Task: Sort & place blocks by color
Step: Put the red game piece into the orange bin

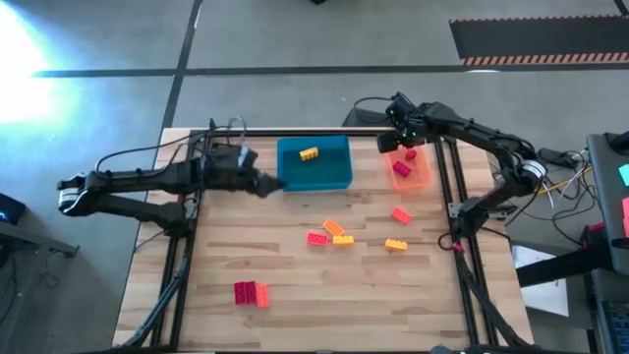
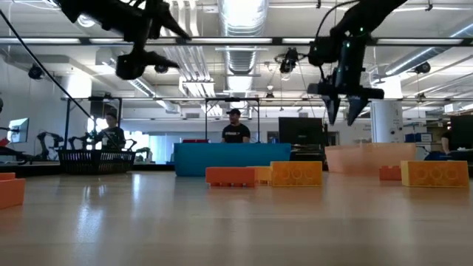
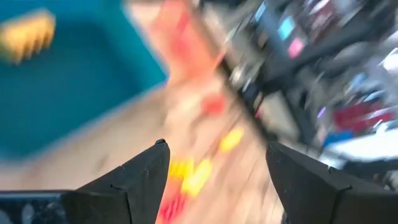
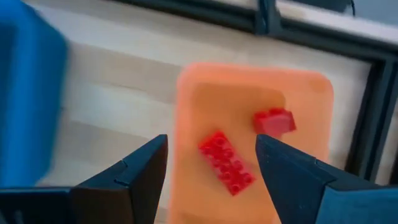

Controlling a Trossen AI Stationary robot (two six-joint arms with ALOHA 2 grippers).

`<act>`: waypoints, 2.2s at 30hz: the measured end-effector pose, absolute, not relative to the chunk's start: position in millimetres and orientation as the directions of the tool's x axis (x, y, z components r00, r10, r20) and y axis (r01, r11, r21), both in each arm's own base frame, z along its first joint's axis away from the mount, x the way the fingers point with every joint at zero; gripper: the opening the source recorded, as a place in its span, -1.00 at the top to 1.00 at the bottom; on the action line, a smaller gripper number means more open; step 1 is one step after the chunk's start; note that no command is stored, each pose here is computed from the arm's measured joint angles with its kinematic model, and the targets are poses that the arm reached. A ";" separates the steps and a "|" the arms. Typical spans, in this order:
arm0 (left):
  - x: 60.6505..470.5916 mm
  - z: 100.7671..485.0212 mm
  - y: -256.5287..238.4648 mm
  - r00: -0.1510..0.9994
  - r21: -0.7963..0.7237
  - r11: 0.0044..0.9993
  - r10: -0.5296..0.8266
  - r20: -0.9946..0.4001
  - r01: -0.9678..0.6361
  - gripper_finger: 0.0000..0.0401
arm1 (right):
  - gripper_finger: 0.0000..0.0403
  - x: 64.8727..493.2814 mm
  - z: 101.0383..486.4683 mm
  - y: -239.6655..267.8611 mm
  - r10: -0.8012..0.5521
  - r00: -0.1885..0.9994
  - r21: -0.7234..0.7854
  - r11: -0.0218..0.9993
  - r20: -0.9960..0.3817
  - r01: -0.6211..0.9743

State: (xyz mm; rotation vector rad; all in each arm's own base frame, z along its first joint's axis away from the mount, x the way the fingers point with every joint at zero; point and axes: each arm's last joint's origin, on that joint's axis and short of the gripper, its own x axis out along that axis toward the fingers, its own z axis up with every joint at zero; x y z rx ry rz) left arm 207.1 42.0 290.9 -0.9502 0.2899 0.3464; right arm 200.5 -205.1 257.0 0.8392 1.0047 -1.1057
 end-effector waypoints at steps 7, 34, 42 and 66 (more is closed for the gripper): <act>202.7 273.8 7.1 0.748 -0.681 0.463 -0.057 -0.661 -0.567 -0.25 | -0.15 203.2 294.8 -185.0 -0.402 0.256 0.151 0.274 -0.879 0.950; 175.5 192.5 -182.3 0.153 -0.254 0.967 -0.255 -0.955 0.026 0.80 | -0.15 221.8 313.0 -144.2 -0.442 0.359 0.211 0.350 -0.822 0.913; 184.8 177.5 -177.8 0.197 -0.194 0.981 -0.189 -0.962 -0.009 0.94 | -0.15 223.6 312.0 -143.0 -0.464 0.340 0.190 0.340 -0.818 0.921; 158.9 215.4 -130.1 0.172 -0.246 0.888 -0.193 -0.966 -0.389 1.00 | -0.15 223.6 311.9 -143.4 -0.471 0.336 0.185 0.337 -0.816 0.923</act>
